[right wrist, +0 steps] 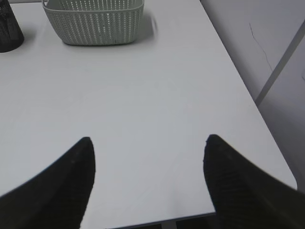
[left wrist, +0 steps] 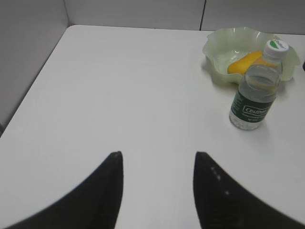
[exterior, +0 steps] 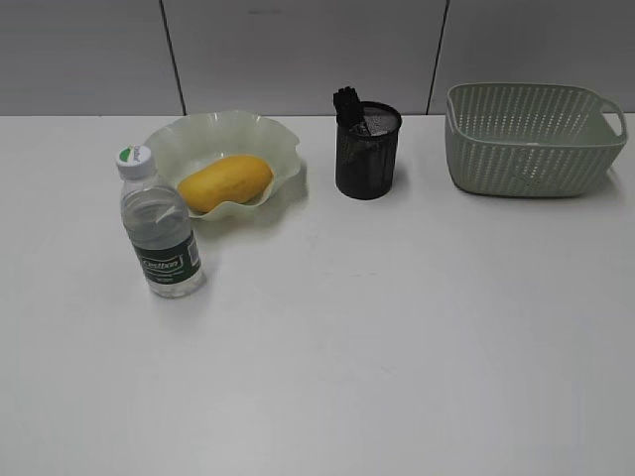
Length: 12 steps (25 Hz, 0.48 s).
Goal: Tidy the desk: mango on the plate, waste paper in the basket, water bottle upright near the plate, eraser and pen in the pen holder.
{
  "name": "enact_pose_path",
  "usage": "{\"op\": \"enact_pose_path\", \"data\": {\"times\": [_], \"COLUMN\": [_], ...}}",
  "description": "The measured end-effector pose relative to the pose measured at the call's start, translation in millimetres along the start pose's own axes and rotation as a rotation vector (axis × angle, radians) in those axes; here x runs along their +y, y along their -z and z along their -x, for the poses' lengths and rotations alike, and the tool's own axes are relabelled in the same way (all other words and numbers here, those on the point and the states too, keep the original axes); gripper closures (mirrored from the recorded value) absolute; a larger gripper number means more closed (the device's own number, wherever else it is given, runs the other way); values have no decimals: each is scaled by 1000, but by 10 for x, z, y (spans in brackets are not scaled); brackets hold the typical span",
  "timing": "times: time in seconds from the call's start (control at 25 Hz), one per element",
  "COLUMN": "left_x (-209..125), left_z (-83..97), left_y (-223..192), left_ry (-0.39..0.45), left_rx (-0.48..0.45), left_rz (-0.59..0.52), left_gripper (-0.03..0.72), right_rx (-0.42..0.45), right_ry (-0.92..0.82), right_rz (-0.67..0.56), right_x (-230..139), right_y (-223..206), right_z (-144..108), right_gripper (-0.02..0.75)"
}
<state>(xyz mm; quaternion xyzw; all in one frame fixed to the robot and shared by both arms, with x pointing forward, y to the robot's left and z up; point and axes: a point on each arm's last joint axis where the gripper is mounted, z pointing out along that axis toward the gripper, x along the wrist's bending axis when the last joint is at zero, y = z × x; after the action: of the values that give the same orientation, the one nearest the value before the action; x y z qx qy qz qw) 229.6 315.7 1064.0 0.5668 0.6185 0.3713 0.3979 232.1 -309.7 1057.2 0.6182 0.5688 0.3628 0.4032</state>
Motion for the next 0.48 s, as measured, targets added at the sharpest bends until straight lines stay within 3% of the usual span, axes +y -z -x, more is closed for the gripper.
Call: {"op": "enact_pose_path", "data": {"times": [0.48], "left_x": [0], "left_z": [0], "left_y": [0], "left_ry": [0], "left_rx": [0], "left_rz": [0], "left_gripper": [329], "right_rx": [0], "right_ry": [0], "right_rz": [0], "right_x": [0], "right_y": [0], "right_z": [0], "right_gripper": [175]}}
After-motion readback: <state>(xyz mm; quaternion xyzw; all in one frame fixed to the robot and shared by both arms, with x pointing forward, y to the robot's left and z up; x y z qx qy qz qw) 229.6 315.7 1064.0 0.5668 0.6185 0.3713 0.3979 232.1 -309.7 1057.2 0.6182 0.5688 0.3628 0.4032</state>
